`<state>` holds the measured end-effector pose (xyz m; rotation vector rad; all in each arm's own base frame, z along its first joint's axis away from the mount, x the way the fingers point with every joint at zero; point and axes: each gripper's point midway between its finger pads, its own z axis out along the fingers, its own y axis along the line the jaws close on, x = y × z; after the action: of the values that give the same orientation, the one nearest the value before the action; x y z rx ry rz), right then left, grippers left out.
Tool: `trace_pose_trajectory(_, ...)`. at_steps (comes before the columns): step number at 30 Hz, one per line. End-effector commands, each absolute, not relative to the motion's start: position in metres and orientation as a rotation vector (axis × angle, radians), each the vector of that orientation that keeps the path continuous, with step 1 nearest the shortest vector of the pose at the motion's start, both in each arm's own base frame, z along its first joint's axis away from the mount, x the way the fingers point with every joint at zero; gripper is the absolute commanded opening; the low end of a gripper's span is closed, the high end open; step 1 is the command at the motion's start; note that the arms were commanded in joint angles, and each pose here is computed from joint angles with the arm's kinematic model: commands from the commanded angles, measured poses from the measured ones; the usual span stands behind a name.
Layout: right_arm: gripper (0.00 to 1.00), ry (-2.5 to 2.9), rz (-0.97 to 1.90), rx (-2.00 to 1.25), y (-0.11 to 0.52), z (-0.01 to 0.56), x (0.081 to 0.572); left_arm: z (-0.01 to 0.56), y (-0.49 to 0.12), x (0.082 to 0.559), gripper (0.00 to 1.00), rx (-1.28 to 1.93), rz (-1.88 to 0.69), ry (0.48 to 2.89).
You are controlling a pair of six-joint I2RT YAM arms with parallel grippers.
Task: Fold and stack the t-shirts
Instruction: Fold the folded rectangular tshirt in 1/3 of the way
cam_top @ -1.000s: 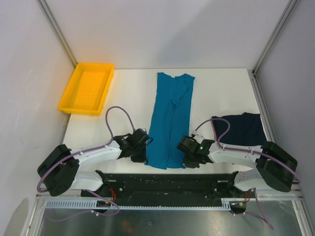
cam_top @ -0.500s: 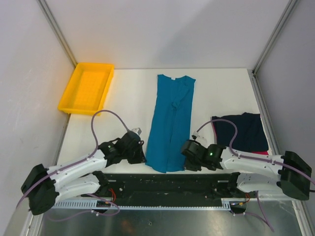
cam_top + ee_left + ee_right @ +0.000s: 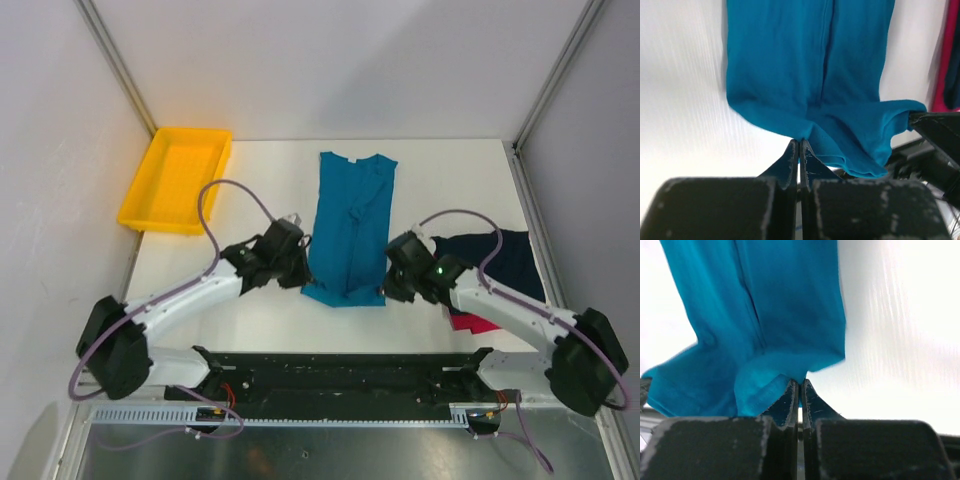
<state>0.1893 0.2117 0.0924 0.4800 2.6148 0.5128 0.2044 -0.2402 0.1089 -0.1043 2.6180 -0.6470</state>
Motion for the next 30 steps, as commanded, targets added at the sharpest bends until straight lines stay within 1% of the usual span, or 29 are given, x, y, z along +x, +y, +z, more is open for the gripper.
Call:
trace_pose_trajectory(1, 0.0, 2.497, 0.551, 0.397, 0.222, 0.119, 0.26, 0.13, -0.246, 0.267, 0.0, -0.131, -0.589, 2.506)
trace_pose_trajectory(8, 0.0, 2.452, 0.542, 0.461, 0.214, 0.112, 0.352, 0.109, -0.257, 0.349, 0.0, -0.188, -0.541, 2.514)
trace_pose_trajectory(11, 0.0, 2.459, 0.524, 0.49, 0.206, 0.097, 0.386, 0.102, -0.258, 0.383, 0.0, -0.205, -0.524, 2.507)
trace_pose_trajectory(15, 0.0, 2.47, 0.558, 0.519, 0.2, 0.084, 0.419, 0.097, -0.264, 0.419, 0.0, -0.199, -0.561, 2.505)
trace_pose_trajectory(21, 0.0, 2.463, 0.567, 0.549, 0.187, 0.076, 0.444, 0.091, -0.266, 0.45, 0.0, -0.204, -0.594, 2.5)
trace_pose_trajectory(30, 0.0, 2.419, 0.607, 0.554, 0.18, 0.09, 0.454, 0.1, -0.262, 0.462, 0.0, -0.201, -0.619, 2.477)
